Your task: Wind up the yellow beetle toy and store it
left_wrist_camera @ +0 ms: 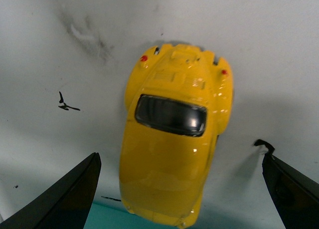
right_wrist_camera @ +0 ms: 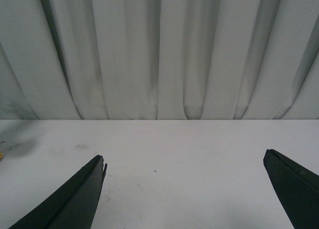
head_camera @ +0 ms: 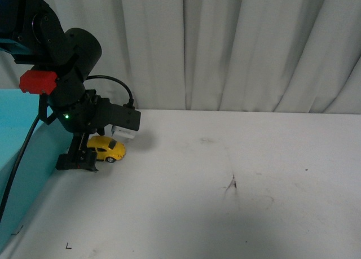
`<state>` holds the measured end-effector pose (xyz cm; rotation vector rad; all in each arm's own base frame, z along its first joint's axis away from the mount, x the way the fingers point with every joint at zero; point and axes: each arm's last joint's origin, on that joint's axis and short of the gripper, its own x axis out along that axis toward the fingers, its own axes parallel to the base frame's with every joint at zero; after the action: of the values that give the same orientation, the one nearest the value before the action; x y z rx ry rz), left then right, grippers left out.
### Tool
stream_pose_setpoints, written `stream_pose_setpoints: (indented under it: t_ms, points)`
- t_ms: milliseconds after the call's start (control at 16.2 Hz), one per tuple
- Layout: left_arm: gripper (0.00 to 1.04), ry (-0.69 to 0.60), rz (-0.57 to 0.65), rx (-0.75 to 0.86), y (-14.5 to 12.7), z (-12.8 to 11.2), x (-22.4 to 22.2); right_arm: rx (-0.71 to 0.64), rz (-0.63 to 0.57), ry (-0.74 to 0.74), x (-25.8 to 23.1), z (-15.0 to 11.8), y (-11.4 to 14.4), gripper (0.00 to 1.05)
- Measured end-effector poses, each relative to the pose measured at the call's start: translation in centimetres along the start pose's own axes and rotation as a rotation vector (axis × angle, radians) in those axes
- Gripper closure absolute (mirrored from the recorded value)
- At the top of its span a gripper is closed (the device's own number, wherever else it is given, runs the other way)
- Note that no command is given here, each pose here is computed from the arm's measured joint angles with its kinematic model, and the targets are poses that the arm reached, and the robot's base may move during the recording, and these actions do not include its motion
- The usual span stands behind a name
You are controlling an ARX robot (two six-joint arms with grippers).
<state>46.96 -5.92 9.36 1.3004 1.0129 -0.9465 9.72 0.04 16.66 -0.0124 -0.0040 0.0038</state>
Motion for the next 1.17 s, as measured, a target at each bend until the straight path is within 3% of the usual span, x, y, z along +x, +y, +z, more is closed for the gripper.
stream_pose_setpoints:
  t_ms: [185,493,740,925,1048,1171]
  points:
    - [0.08,0.003,0.006,0.025,0.7,-0.1,0.5,0.000,0.000,0.000,0.0,0.0,0.0,0.07]
    - [0.61,0.025,-0.033,0.050,1.2,0.5,0.3,0.000,0.000,0.000,0.0,0.0,0.0,0.07]
    - [0.64,0.018,-0.131,-0.016,0.4,1.2,-0.3,0.000,0.000,0.000,0.0,0.0,0.0,0.07]
    - [0.64,-0.076,-0.187,-0.094,0.0,2.5,-4.6,0.000,0.000,0.000,0.0,0.0,0.0,0.07]
    - [0.64,-0.213,-0.115,-0.176,1.1,2.6,-10.4,0.000,0.000,0.000,0.0,0.0,0.0,0.07]
    - [0.64,-0.358,0.046,-0.329,2.4,-0.5,-17.5,0.000,0.000,0.000,0.0,0.0,0.0,0.07]
